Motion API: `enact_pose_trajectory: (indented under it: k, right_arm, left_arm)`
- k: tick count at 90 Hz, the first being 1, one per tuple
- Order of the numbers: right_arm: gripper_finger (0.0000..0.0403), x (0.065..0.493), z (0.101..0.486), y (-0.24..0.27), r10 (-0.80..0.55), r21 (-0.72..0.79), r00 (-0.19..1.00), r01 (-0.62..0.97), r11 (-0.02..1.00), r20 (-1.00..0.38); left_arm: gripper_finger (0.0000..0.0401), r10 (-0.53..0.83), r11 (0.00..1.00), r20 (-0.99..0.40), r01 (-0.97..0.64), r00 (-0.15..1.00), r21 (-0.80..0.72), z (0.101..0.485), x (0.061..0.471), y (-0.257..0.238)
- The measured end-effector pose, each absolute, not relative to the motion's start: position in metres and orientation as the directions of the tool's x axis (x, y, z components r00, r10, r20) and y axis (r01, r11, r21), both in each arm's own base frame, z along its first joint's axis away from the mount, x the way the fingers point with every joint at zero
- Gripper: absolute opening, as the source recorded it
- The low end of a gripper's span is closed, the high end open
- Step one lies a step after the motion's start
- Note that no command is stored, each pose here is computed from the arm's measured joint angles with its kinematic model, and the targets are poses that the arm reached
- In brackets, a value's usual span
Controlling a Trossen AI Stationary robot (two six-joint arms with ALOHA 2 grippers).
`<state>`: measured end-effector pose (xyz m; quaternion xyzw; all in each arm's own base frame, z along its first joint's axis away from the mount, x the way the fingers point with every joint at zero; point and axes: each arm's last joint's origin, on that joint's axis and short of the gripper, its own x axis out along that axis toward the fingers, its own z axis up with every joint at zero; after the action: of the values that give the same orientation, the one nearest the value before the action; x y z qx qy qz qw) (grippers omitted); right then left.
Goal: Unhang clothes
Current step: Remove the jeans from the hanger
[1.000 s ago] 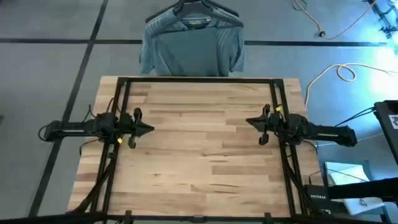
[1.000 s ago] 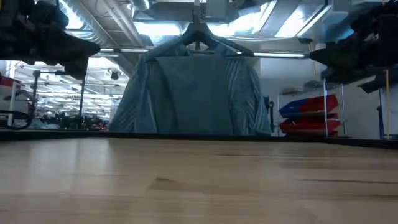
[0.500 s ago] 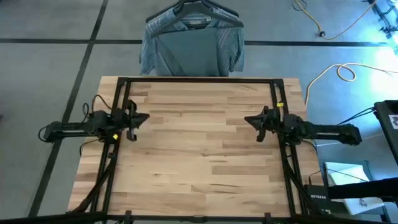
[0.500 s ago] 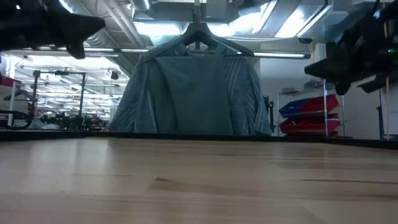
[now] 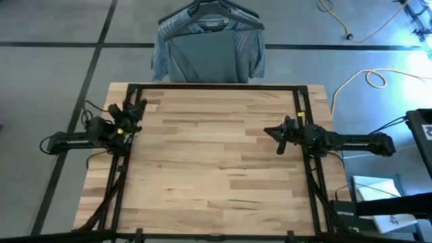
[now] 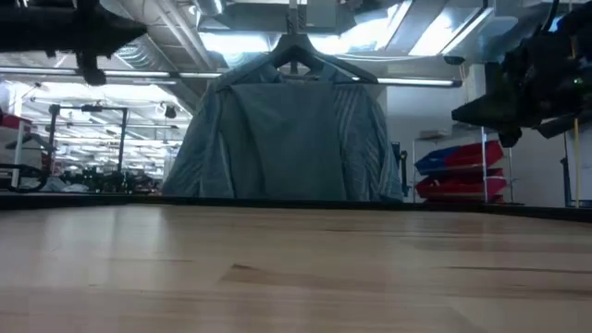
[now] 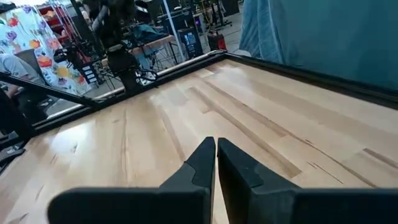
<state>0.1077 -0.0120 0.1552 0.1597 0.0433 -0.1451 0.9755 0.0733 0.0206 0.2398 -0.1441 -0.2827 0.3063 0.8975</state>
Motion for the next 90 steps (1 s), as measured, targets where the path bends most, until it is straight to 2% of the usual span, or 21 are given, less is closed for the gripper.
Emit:
enact_pose_trajectory:
  k: [16,24,39,46,60,74,82,90]
  right_arm:
    - [0.0001,0.108,0.157,-0.012,-0.267,0.306,0.957,0.290,0.907,-0.115]
    - [0.0001,0.109,0.165,-0.011,-0.234,0.433,0.972,0.226,0.872,-0.034]
    - [0.0001,0.109,0.176,-0.012,-0.267,0.494,0.961,0.197,0.847,0.076]
    - [0.0001,0.108,0.181,-0.012,-0.268,0.538,0.955,0.159,0.828,0.130]
    - [0.0001,0.107,0.189,-0.013,-0.292,0.593,0.940,0.136,0.794,0.176]
    - [0.0004,0.105,0.206,-0.013,-0.291,0.624,0.934,0.104,0.774,0.206]
    - [0.0024,0.103,0.217,-0.013,-0.294,0.608,0.927,0.097,0.788,0.233]
    - [0.0062,0.101,0.229,-0.013,-0.323,0.592,0.907,0.109,0.799,0.269]
  left_arm:
    - [0.0000,0.628,0.777,0.426,-0.495,0.652,-0.389,0.281,0.081,0.022]
    - [0.0000,0.632,0.774,0.392,-0.520,0.668,-0.362,0.296,0.094,0.023]
    - [0.0006,0.736,0.675,0.306,-0.689,0.604,-0.263,0.321,0.129,0.040]
    - [0.0023,0.763,0.642,0.268,-0.739,0.589,-0.204,0.329,0.150,0.053]
    - [0.0069,0.738,0.668,0.238,-0.734,0.632,-0.124,0.367,0.181,0.088]
    - [0.0115,0.769,0.635,0.093,-0.772,0.633,0.005,0.396,0.204,0.134]
    - [0.0143,0.764,0.636,0.068,-0.767,0.642,0.090,0.408,0.214,0.160]
    - [0.0178,0.771,0.622,0.054,-0.768,0.635,0.148,0.415,0.224,0.188]
